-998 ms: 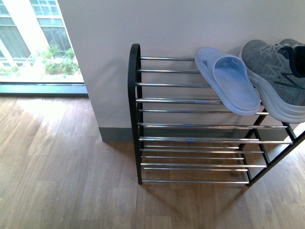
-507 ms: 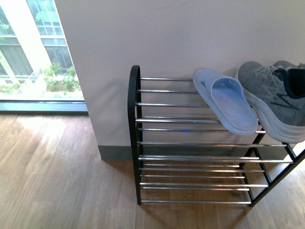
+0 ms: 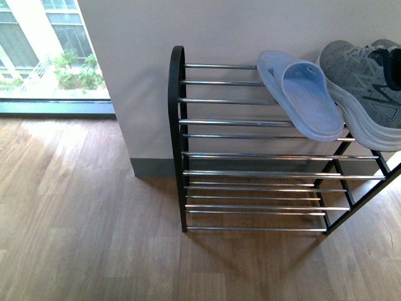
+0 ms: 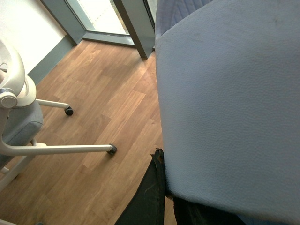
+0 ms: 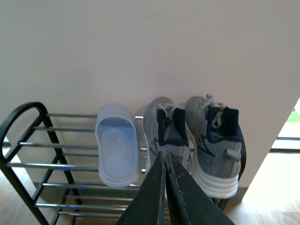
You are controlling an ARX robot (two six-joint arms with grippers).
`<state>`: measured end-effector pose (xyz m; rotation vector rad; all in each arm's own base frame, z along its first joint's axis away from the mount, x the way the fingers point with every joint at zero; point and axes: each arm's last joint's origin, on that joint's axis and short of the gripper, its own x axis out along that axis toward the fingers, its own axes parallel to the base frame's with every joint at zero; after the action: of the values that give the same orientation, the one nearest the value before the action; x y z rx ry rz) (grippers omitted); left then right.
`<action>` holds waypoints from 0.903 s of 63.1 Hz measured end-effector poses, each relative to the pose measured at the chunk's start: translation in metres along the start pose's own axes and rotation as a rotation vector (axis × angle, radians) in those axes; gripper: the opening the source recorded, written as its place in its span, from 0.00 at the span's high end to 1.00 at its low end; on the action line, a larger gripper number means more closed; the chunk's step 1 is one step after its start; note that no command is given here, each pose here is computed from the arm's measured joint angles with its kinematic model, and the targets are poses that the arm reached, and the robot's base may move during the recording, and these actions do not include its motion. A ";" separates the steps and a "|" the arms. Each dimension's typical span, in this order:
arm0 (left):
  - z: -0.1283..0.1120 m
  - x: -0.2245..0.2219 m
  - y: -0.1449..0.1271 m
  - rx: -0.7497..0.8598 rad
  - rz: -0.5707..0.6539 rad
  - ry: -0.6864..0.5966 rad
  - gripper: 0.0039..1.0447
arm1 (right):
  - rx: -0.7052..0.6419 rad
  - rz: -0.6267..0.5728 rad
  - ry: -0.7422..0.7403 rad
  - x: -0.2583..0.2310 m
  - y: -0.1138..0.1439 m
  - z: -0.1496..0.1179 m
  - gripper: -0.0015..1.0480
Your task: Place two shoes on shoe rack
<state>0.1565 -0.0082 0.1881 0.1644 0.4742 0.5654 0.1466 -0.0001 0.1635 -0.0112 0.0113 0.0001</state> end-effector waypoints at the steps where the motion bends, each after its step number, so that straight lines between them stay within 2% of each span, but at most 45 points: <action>1: 0.000 0.000 0.000 0.000 0.000 0.000 0.99 | 0.000 0.001 0.003 0.000 0.000 0.000 0.99; 57: 0.000 0.000 0.000 0.000 0.000 0.000 0.99 | 0.001 -0.001 -0.032 -0.032 0.000 0.009 0.99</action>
<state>0.1565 -0.0082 0.1881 0.1644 0.4742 0.5654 0.1144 -0.0001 0.1732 -0.0105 -0.0212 -0.0005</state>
